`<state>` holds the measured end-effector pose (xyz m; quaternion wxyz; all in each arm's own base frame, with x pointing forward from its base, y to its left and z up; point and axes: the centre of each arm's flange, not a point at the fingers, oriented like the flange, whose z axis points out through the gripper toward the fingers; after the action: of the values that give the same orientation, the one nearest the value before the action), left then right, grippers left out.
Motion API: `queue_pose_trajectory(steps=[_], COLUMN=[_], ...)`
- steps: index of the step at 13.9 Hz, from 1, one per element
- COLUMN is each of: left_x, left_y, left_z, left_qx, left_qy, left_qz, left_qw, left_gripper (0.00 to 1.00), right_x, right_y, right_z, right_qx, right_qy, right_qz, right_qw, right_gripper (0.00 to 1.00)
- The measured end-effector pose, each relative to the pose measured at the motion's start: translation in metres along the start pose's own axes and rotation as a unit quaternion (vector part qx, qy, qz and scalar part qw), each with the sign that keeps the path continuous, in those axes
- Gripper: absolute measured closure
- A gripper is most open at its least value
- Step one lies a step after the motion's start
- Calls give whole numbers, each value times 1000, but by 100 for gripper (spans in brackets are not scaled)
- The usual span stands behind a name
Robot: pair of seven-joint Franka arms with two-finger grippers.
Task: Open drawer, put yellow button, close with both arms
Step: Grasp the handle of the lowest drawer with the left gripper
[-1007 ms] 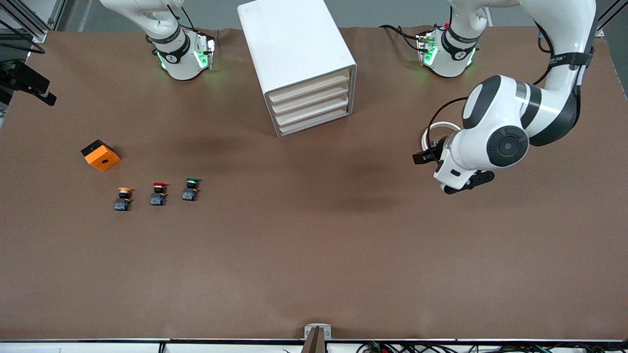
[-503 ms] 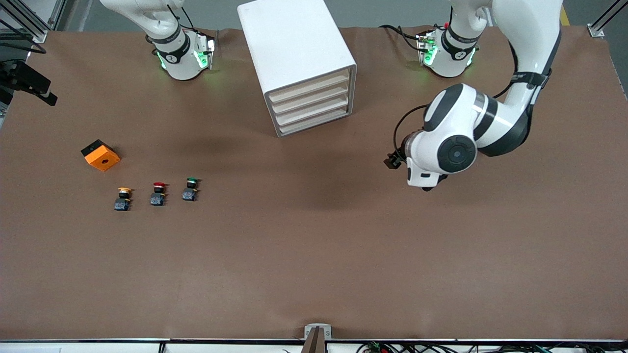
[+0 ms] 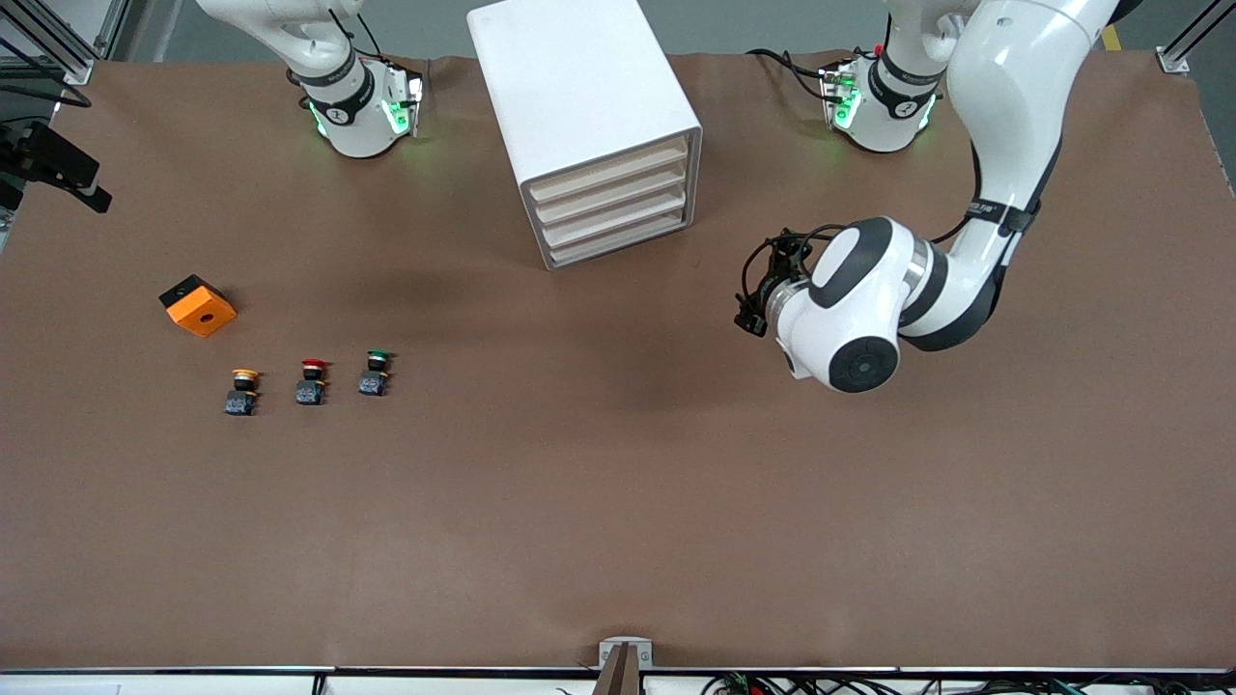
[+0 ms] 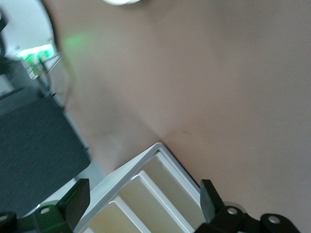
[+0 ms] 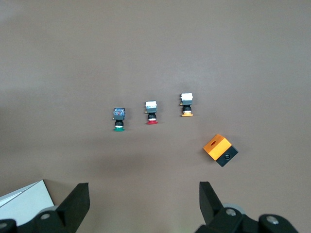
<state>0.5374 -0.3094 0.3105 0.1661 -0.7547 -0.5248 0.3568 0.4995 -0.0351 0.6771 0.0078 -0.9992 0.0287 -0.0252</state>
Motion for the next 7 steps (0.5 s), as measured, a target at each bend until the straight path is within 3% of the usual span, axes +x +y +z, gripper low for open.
queue_pose_trajectory(steps=[3, 7], left_x=[5, -4], left_y=[7, 10], left_z=[33, 74], left_qx=[88, 210], left_qy=[-22, -65], left_qz=[-58, -113], left_qw=[994, 969], left_gripper=[0, 0], right_x=[1, 3], right_y=[5, 18], right_z=[-1, -3], right_qx=[0, -1], right_qy=[3, 15], right_qz=[4, 17], right_qw=[1000, 1000], right_gripper=[0, 0])
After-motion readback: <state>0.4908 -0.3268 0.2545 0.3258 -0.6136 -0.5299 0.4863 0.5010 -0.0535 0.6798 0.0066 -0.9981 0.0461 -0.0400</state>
